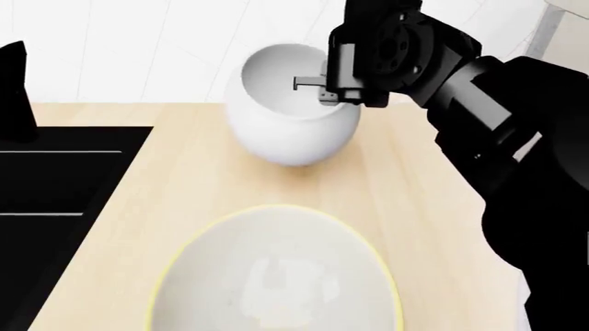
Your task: Stack the bowls in the sink.
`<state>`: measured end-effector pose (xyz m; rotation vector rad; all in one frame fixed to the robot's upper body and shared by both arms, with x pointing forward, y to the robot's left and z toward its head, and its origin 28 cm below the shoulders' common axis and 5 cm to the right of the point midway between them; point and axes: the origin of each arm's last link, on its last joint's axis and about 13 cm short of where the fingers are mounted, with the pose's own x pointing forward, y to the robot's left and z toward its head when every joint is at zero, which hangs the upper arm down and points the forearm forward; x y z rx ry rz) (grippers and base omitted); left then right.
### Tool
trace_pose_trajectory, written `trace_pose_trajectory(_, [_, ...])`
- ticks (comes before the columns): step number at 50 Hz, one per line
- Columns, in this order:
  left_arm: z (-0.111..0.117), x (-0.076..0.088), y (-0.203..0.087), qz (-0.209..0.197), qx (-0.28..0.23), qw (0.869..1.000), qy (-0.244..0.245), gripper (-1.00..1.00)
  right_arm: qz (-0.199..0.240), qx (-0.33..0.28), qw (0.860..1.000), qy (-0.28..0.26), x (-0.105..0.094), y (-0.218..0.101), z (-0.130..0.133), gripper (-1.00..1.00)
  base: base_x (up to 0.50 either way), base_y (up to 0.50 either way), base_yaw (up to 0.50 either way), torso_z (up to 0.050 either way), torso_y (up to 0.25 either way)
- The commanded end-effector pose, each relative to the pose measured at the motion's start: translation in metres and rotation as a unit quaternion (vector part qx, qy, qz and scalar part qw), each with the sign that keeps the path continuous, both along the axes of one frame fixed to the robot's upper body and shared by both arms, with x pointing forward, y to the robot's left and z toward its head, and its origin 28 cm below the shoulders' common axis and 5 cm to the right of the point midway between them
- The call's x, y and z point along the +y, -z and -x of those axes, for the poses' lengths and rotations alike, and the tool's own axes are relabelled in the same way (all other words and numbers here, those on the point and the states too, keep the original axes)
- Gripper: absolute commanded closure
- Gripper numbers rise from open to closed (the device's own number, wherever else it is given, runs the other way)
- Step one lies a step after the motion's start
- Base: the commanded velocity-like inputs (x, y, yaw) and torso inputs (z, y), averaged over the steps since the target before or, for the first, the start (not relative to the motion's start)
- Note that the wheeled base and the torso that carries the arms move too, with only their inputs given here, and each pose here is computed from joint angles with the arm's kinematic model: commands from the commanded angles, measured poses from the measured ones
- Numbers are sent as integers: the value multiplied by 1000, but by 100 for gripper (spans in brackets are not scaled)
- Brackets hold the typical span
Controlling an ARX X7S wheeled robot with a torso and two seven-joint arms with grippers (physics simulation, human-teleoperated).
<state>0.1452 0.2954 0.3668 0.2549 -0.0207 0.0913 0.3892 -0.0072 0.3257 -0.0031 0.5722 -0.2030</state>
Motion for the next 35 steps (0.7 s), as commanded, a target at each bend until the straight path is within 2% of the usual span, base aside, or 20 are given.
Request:
trace_pose_trajectory(1, [2,1,0,4,-2,1000,-1,-100,32,-67,997,10,-5,-28,3,100,0,0,0,0,0])
trace_pose_trajectory(14, [10,-4,3,11,9,1000,24,-100,36,-133,990,6,-17,-77,38,100,0,0,0,0,0])
trace_pose_trajectory(24, [12,-28,-17,35,29,996,81,-100,57,-149,987,6,-15,-90,51,100,0,0,0,0,0])
trace_pose_trajectory(30, [9,-43,-28,21,43,993,110,-100,63,-154,986,1,-13,-93,54,100,0,0,0,0,0])
trace_pose_trajectory(35, [9,-52,-29,14,80,988,135,-100,65,-156,986,1,-14,-93,54,100,0,0,0,0,0])
